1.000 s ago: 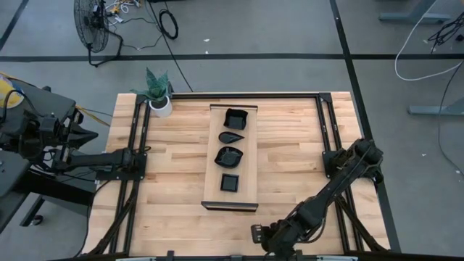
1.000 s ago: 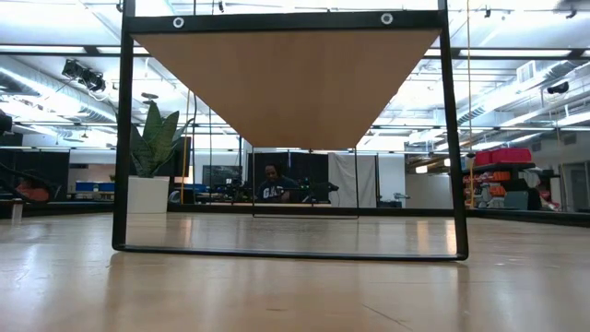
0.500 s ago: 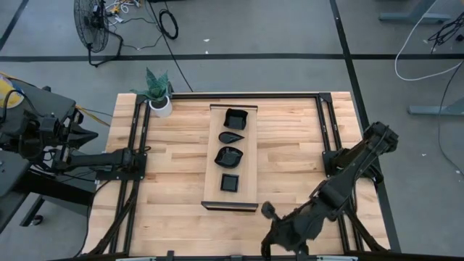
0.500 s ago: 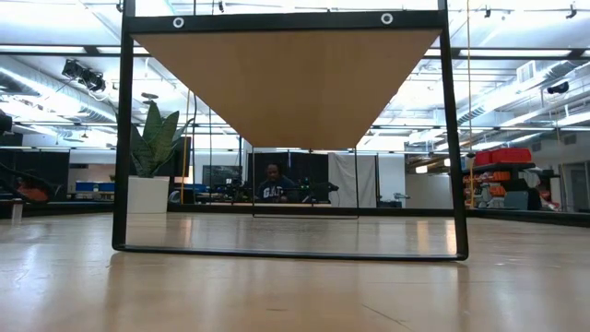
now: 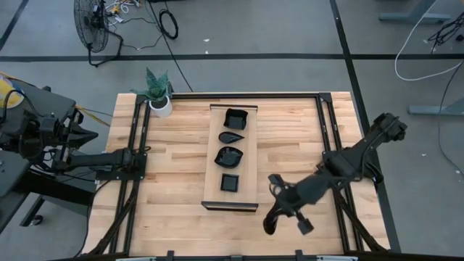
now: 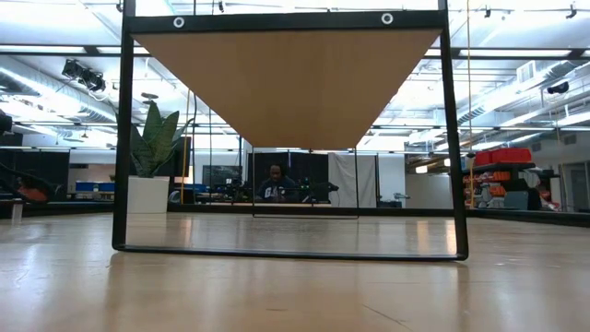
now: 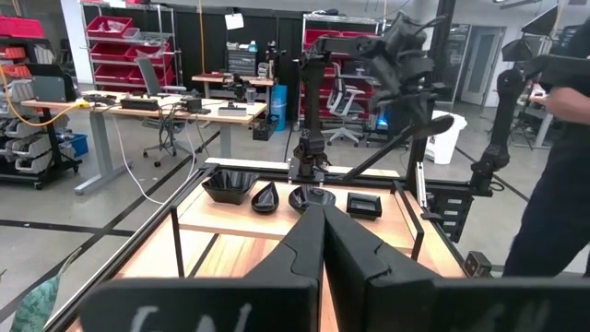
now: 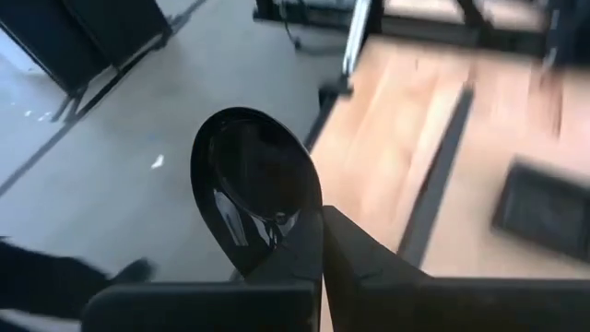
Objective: Pick & Place Mini shaped plates
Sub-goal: Stack the drop shaped plate on top of the drop shaped plate
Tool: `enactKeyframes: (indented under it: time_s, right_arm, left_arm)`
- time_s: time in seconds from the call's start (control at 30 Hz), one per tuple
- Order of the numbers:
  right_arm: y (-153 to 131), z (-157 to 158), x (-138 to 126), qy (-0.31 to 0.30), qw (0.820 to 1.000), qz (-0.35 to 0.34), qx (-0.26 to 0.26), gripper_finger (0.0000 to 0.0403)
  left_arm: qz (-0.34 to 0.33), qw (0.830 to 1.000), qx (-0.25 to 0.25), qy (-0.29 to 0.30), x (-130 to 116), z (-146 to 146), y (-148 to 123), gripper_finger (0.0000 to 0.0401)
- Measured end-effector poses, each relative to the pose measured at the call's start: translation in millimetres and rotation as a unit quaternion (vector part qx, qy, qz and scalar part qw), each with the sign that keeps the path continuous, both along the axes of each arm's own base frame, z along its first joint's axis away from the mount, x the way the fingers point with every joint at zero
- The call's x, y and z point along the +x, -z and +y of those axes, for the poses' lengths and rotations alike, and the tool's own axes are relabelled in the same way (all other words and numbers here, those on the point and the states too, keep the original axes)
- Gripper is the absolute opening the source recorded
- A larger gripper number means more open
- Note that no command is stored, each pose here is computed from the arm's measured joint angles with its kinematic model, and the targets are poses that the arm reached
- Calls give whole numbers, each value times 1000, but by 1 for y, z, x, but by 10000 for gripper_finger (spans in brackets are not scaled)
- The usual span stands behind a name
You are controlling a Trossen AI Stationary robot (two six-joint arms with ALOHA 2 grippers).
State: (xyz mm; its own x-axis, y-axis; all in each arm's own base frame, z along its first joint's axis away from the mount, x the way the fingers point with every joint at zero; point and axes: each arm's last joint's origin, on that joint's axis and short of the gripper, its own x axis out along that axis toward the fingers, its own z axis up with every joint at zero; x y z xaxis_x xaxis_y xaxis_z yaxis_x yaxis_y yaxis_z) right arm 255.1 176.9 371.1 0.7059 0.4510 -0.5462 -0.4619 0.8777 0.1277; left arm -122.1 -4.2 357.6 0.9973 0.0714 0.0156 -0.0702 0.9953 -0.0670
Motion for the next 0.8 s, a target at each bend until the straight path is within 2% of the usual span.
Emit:
enactKeyframes:
  time_s: [0.23,0.53,0.67,0.8]
  right_arm:
    - [7,-41,3,22,994,106,18,3]
    - [15,-98,13,76,978,191,44,3]
    - [15,-118,16,87,975,200,51,3]
    - [10,-139,24,105,977,179,47,3]
  left_arm:
    - [0,1000,0,0,0,0,0,14]
    - [0,1000,0,0,0,0,0,14]
    - [0,1000,0,0,0,0,0,14]
    - [0,1000,0,0,0,0,0,14]
